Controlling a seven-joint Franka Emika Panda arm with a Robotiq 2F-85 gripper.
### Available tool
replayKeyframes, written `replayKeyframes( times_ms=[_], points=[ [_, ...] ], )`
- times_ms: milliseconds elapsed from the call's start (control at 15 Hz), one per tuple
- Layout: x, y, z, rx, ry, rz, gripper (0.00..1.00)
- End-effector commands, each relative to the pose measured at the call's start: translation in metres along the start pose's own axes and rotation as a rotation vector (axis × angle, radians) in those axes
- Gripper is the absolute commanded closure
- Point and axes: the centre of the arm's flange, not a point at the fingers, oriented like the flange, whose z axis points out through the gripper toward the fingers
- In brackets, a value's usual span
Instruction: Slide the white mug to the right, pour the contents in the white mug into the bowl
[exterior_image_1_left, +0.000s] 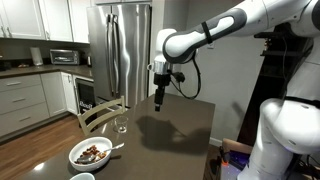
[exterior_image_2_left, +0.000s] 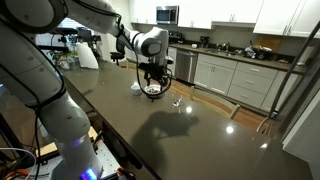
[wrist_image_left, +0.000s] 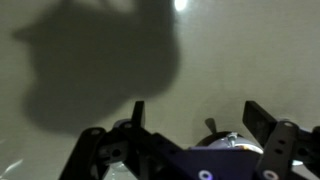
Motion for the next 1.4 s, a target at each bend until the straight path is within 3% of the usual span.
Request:
replayKeyframes(
  times_ms=[0, 400, 867, 1333],
  points=[
    [0.032, -0.044, 0.021, 0.084, 0.034, -0.052, 0.0],
    [0.071, -0.13, 0.058, 0.165, 0.004, -0.18, 0.0],
    [0.102, -0.227, 0.104, 0.128, -0.029, -0.518, 0.0],
    [0.124, -0.286, 0.118, 0.125, -0.02, -0.755, 0.0]
  ],
)
